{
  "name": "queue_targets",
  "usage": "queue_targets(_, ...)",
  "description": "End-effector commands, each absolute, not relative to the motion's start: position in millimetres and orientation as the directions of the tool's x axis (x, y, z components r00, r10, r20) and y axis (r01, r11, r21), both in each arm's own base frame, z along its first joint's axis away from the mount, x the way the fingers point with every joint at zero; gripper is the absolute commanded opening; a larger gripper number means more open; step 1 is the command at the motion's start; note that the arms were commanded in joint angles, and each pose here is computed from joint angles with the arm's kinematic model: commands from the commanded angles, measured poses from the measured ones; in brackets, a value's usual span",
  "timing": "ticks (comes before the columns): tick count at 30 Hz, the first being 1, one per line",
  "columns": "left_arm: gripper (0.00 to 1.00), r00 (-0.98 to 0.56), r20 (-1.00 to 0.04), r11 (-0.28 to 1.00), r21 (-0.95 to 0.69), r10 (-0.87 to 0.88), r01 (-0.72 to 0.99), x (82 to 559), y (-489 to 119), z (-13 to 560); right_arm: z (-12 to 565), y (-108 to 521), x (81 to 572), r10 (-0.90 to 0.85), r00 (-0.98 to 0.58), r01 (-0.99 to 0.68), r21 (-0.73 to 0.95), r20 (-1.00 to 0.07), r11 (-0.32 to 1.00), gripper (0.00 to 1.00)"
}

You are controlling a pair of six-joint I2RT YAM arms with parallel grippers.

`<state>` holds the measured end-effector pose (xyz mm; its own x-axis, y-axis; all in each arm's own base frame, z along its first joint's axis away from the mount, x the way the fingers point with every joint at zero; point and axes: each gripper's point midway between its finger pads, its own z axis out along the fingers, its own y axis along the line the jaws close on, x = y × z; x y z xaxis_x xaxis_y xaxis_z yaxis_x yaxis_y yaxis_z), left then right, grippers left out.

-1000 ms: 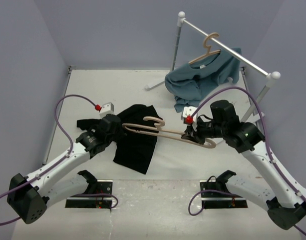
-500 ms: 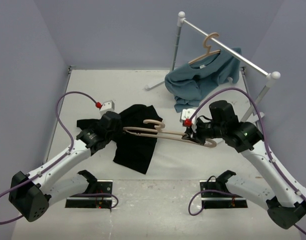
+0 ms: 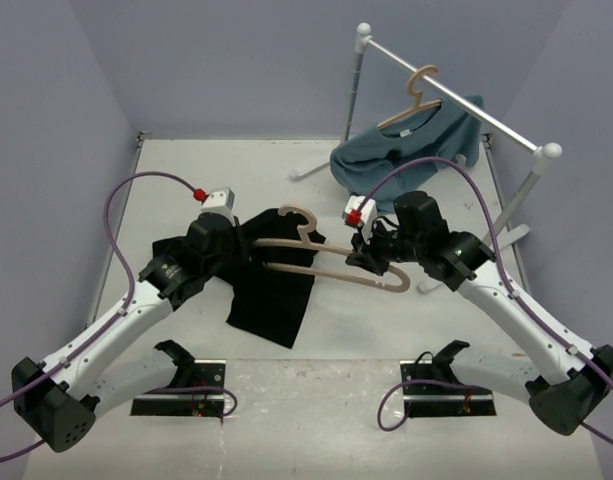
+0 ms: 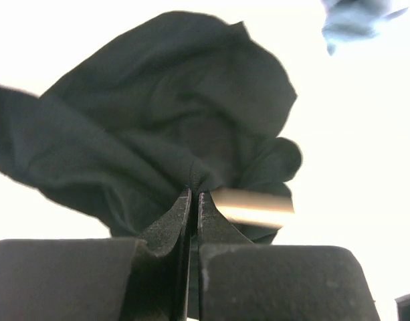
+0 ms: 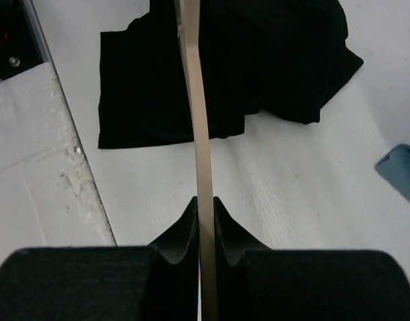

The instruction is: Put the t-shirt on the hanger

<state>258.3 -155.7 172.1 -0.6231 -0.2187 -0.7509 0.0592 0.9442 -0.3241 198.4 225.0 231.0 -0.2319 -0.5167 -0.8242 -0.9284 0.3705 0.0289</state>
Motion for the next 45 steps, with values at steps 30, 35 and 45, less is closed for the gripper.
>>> queue_targets(30,0.0,-0.424,-0.901,0.79,-0.192,0.093,0.582,235,-195,371,275,277,167,-0.189,0.272,-0.952,-0.235,-0.944,-0.196,0.0)
queue_targets(35,0.0,-0.442,-0.893,0.74,-0.239,0.086,0.628,237,-215,369,286,308,172,-0.116,0.287,-0.944,-0.261,-0.951,-0.201,0.0)
queue_targets(45,0.0,-0.459,-0.868,0.604,-0.265,0.191,0.751,236,-255,354,316,327,164,0.04,0.337,-0.885,-0.331,-0.941,-0.328,0.0)
